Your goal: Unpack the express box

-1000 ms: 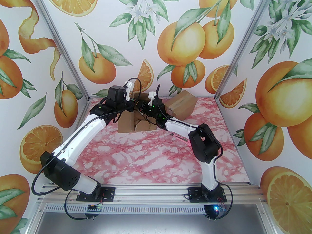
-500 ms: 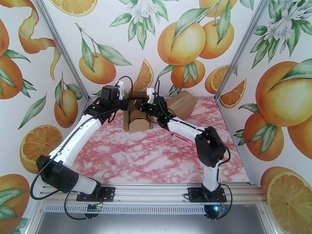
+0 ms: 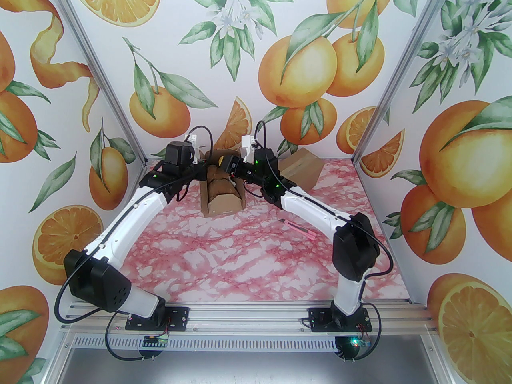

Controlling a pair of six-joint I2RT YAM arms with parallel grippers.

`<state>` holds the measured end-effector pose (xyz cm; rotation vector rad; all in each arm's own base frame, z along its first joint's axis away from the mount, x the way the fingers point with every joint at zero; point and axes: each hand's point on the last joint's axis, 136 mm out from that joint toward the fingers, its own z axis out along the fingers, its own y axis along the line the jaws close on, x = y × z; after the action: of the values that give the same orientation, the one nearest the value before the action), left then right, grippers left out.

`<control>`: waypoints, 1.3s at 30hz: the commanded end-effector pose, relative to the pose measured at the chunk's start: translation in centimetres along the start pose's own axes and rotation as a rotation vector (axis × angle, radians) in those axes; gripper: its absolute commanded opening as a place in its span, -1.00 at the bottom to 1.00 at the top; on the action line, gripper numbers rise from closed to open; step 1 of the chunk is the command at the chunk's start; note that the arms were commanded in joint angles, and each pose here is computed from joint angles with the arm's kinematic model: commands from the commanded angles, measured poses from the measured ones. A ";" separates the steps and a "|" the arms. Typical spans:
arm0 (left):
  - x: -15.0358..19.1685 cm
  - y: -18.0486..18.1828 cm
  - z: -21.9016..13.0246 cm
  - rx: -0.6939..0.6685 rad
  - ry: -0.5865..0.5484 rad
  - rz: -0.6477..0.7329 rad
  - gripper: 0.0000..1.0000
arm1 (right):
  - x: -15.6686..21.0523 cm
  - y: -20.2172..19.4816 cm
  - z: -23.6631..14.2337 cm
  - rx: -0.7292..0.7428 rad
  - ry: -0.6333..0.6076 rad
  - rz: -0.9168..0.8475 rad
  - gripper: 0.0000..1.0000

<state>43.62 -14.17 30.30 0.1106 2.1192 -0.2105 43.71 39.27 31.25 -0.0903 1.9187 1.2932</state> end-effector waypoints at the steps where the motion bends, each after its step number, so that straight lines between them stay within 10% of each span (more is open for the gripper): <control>1: -3.0 -1.7 -2.3 0.021 -0.126 0.016 -1.00 | 1.1 -0.1 0.5 0.086 0.041 -0.043 -0.16; 39: -0.8 -9.5 -2.3 0.273 -0.086 0.124 -1.00 | 1.9 -10.8 1.6 0.188 -0.285 0.316 0.33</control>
<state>41.82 -20.58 31.92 0.2821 2.0280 -0.3112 46.90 37.14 23.21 0.3712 1.8879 1.2318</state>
